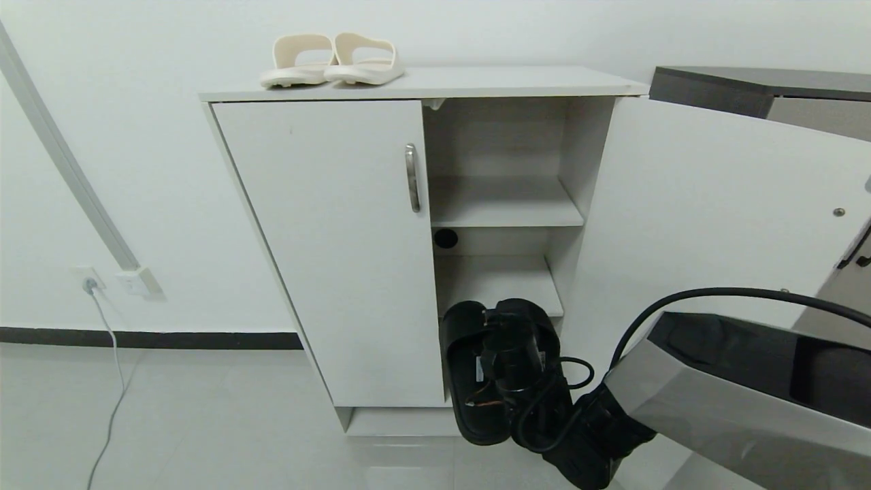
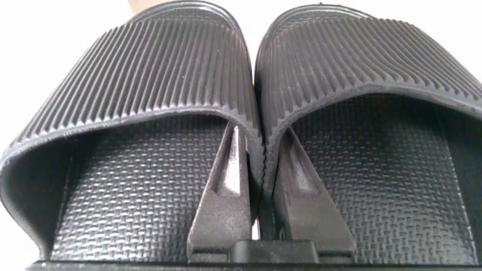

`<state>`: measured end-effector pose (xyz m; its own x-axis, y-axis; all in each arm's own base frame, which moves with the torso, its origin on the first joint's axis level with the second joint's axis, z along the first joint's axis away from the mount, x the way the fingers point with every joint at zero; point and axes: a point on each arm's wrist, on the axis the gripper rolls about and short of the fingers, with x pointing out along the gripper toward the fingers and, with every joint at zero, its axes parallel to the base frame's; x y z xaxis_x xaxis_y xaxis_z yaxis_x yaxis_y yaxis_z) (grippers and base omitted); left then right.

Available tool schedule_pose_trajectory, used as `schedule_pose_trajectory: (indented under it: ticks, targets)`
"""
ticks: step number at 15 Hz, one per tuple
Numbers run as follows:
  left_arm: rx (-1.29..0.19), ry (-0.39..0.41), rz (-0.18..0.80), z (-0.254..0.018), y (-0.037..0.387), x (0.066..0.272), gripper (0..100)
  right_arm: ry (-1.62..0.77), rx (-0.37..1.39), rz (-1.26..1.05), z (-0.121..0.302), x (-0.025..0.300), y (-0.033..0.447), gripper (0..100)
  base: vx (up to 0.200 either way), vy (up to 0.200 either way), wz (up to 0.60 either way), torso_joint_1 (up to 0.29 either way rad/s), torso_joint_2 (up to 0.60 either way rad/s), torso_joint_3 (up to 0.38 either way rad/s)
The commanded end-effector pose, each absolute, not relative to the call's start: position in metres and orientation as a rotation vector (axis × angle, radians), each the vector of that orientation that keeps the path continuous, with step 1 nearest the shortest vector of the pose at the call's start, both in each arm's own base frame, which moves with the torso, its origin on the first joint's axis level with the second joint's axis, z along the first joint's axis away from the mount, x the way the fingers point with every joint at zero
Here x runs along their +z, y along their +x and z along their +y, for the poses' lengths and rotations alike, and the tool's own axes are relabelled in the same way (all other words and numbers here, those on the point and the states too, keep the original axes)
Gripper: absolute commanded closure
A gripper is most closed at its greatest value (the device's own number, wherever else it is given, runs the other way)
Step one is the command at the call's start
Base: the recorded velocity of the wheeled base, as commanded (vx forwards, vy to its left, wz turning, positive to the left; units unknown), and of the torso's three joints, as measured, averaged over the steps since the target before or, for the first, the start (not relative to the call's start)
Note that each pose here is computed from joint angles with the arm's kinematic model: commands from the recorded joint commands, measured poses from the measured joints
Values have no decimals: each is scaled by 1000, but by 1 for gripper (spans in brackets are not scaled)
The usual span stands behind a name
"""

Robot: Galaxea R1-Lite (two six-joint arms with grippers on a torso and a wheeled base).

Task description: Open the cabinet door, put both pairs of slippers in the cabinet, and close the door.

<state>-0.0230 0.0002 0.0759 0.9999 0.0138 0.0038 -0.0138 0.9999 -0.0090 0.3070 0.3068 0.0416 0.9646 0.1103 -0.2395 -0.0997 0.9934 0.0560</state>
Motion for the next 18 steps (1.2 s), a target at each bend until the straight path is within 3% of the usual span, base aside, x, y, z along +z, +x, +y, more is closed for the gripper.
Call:
schedule_pose_trajectory:
  ticks: [1, 10, 18]
  targets:
    - [14, -9, -2, 0, -23, 76, 100, 43, 106, 246, 307, 41, 307, 100, 0, 0, 0, 2, 2, -188]
    - [17, -11, -2, 0, -23, 76, 100, 37, 35, 248, 303, 26, 317, 100, 0, 0, 0, 4, 2, -199]
    - [20, -14, -2, 0, -23, 76, 100, 65, 0, 100, 299, 23, 327, 100, 0, 0, 0, 2, 1, -22]
